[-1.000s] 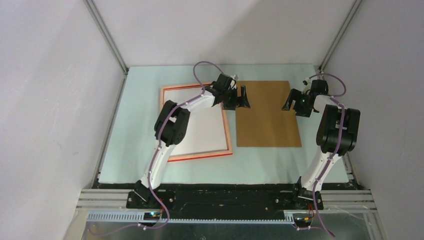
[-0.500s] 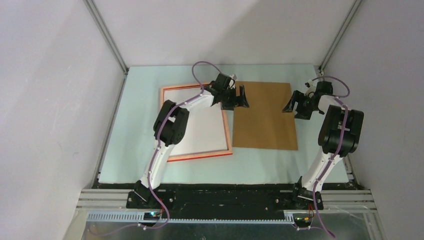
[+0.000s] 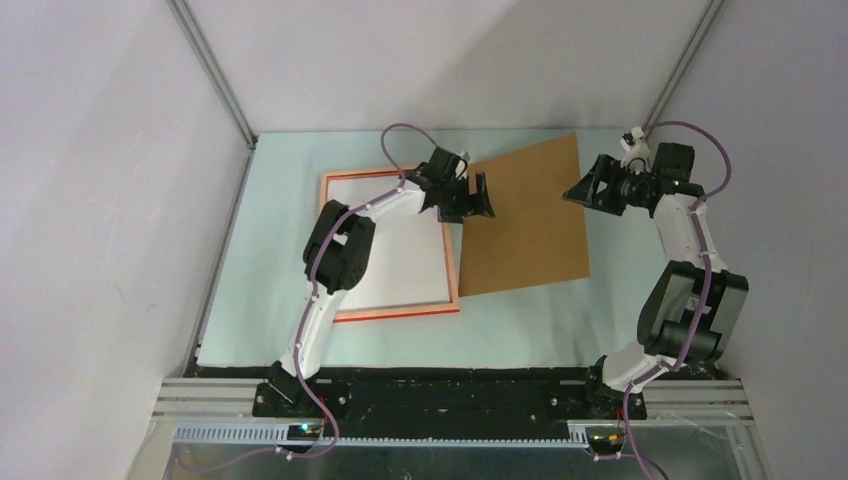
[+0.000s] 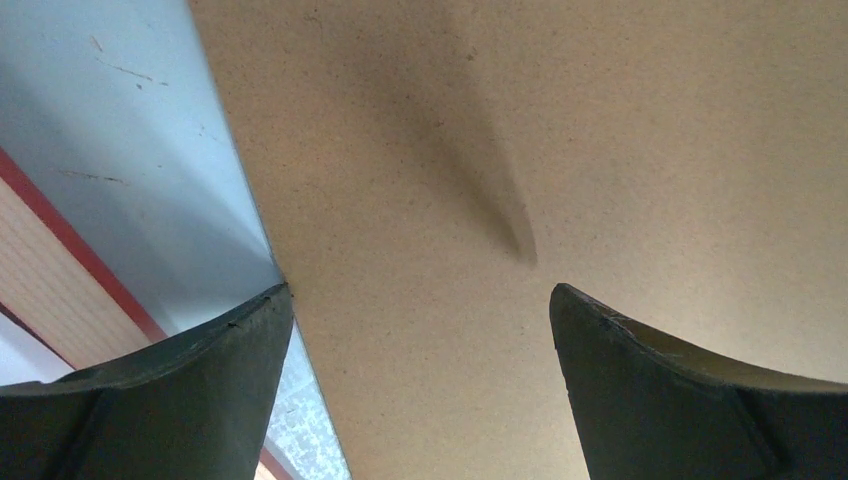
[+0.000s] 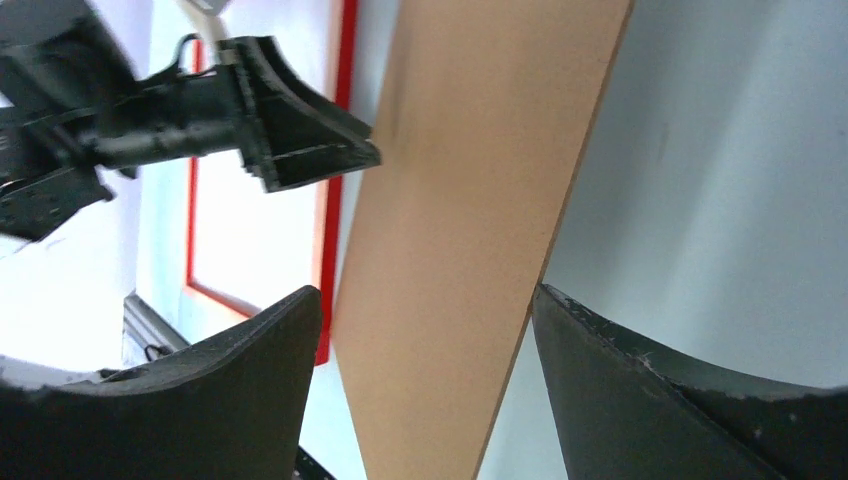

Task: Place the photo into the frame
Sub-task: Turn over the photo frame item at the center of the board.

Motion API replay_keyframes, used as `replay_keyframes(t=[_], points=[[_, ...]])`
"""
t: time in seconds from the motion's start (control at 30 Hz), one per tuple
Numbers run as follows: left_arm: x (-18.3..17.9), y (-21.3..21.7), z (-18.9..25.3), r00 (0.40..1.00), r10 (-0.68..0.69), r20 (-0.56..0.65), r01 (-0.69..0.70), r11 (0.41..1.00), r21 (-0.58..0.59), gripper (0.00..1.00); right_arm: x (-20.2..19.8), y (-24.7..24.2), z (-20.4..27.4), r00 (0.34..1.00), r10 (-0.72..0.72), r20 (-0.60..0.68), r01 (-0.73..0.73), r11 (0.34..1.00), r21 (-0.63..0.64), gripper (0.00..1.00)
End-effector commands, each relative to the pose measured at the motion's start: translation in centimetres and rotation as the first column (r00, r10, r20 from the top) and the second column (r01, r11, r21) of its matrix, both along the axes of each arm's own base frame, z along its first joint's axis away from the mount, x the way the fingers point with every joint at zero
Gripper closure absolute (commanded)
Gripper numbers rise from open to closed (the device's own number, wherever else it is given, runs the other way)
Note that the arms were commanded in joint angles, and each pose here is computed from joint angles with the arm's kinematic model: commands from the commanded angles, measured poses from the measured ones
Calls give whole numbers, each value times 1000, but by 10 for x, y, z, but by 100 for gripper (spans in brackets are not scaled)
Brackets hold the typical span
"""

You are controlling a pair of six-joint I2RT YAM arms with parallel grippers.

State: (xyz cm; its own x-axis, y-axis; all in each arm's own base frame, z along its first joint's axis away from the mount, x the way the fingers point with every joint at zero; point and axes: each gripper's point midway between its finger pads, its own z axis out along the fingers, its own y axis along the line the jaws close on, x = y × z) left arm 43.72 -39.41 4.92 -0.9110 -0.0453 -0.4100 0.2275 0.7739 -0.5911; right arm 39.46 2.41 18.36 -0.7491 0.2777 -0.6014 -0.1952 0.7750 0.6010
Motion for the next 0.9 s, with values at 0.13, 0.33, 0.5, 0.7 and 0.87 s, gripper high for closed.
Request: replay_keyframes(t=[0.13,0.33,0.5,0.7,0.87], points=[[-51,-37,35,991,-123,-52,117,987,-109,0,-47,71,80,962,232,141,-256,949,185,20],[-57,-38,38,988,-145,-58,136,982,-134,0,-60,94,103,928,302,217,-343,921,185,20],[-64,-40,38,982,-173,-76,159,974,-161,0,-61,111,110,901,349,257,-399,899,180,20],[-70,-42,47,976,-201,-78,184,965,-188,0,-57,128,124,874,377,307,-447,872,200,20],[-73,-40,62,975,-214,-52,199,958,-206,0,-56,149,136,844,421,333,-499,844,198,20]])
